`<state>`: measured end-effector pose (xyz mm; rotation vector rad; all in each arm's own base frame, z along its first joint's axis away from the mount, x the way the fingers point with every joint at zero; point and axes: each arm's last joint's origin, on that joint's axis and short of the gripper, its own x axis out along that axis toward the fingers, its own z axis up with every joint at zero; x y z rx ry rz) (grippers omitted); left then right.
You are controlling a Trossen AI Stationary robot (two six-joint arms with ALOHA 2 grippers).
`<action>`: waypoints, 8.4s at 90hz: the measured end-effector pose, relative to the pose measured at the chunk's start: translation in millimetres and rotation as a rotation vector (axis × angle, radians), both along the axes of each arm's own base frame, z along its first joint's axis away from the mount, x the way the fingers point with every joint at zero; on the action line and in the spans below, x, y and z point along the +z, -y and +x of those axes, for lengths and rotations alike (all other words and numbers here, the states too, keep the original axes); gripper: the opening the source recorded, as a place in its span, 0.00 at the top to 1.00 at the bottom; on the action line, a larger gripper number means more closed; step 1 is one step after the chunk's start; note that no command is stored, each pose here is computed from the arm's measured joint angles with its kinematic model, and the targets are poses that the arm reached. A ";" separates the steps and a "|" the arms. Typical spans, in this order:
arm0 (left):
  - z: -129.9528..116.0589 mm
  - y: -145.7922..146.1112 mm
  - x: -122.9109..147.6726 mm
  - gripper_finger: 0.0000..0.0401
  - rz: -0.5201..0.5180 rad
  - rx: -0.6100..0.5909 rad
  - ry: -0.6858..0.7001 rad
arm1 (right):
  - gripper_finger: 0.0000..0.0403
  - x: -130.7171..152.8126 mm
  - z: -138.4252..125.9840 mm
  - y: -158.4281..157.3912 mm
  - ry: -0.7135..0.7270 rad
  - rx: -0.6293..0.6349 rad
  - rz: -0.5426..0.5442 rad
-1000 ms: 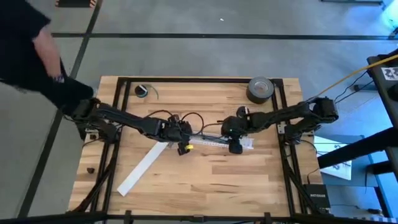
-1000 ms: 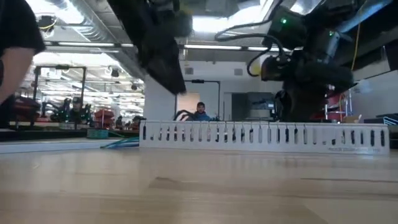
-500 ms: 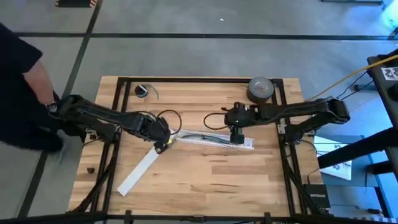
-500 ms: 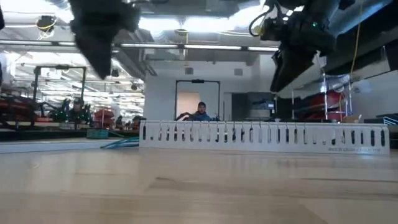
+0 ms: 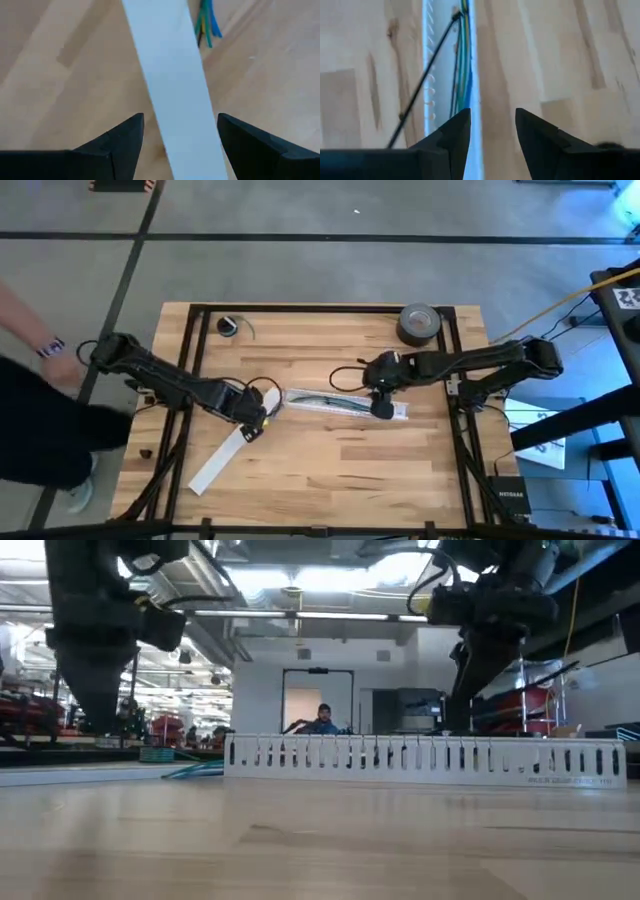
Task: Ziptie cables
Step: Close the white cable duct
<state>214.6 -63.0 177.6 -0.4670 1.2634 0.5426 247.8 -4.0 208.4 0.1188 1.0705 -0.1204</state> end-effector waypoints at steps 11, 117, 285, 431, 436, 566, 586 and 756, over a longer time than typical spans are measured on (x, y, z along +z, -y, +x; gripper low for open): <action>-1.0 -5.7 -9.2 0.41 0.000 0.022 0.014 | 0.65 -0.6 0.1 0.4 0.004 0.007 -0.003; 1.4 22.8 -37.6 0.26 0.040 0.058 -0.006 | 0.34 0.2 1.9 0.5 0.022 0.035 -0.027; 34.2 49.8 44.9 0.42 -0.038 -0.171 0.200 | 0.34 45.1 -25.4 -15.1 0.219 0.119 0.194; 175.0 106.2 -28.8 0.38 0.038 -0.639 0.265 | 0.34 -65.6 15.9 -190.2 0.315 0.232 0.006; 176.6 102.4 -29.0 0.35 0.029 -0.633 0.263 | 0.34 -68.1 17.3 -188.0 0.300 0.229 0.006; 57.6 165.2 4.0 0.27 0.163 -0.408 0.059 | 0.34 -86.0 57.7 -183.3 -0.189 0.293 -0.018; 58.4 165.0 14.7 0.27 0.155 -0.385 0.128 | 0.34 -59.3 30.0 -188.9 -0.227 0.303 -0.058; 39.6 203.1 19.8 0.27 0.146 -0.466 0.305 | 0.48 -116.6 127.0 -206.9 0.195 0.281 -0.023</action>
